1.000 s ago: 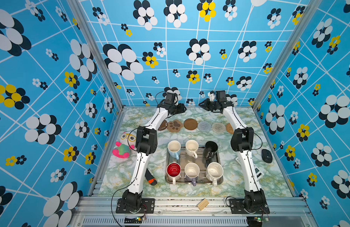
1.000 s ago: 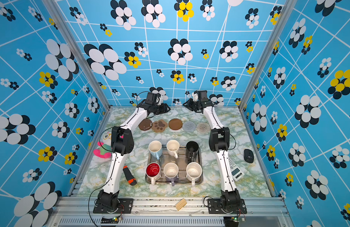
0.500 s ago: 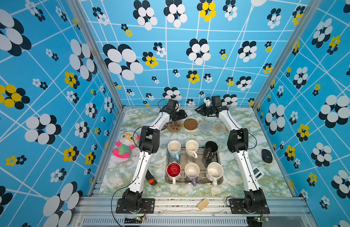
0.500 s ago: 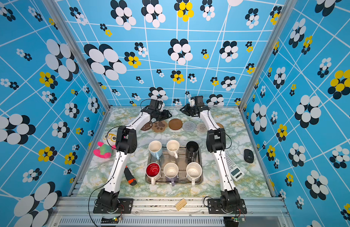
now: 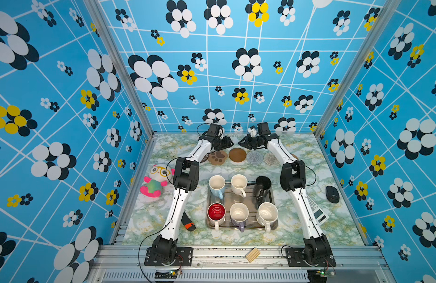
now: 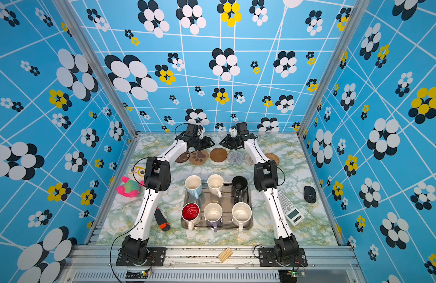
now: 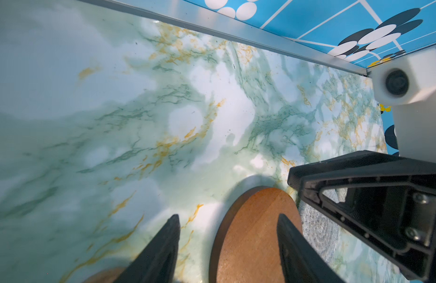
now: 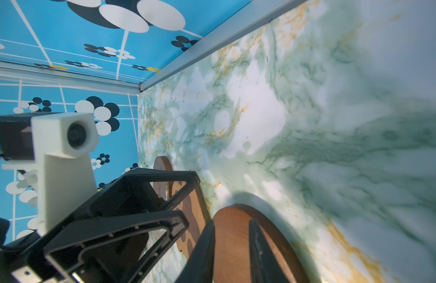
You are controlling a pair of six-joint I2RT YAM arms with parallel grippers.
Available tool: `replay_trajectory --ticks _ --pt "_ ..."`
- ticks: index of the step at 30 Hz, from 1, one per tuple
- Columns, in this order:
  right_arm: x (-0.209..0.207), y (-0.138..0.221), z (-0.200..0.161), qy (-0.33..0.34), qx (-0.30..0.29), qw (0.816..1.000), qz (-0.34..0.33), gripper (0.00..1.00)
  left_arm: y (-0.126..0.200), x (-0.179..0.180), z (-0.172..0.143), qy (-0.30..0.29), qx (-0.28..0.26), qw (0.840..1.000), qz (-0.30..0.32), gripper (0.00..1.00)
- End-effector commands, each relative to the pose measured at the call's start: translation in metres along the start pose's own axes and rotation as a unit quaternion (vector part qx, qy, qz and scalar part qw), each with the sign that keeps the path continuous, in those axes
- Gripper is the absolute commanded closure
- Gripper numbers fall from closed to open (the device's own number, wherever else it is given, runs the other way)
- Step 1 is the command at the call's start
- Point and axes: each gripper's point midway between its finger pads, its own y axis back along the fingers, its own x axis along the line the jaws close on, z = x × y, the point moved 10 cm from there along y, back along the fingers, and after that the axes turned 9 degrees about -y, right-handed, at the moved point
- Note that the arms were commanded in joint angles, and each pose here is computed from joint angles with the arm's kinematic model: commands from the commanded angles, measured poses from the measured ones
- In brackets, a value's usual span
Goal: Place cups on coasters
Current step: Move the coaster to the top-center of the table.
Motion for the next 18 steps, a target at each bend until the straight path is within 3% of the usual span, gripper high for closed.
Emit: replay_trajectory --ticks 1,18 --pt "-0.025 -0.015 -0.008 -0.009 0.014 0.999 -0.033 0.74 -0.002 0.0 -0.002 -0.001 0.008 1.0 -0.01 0.36" --pt "-0.045 -0.017 -0.025 -0.021 0.059 0.995 -0.081 0.78 0.009 -0.015 0.003 -0.016 0.001 1.0 -0.014 0.36"
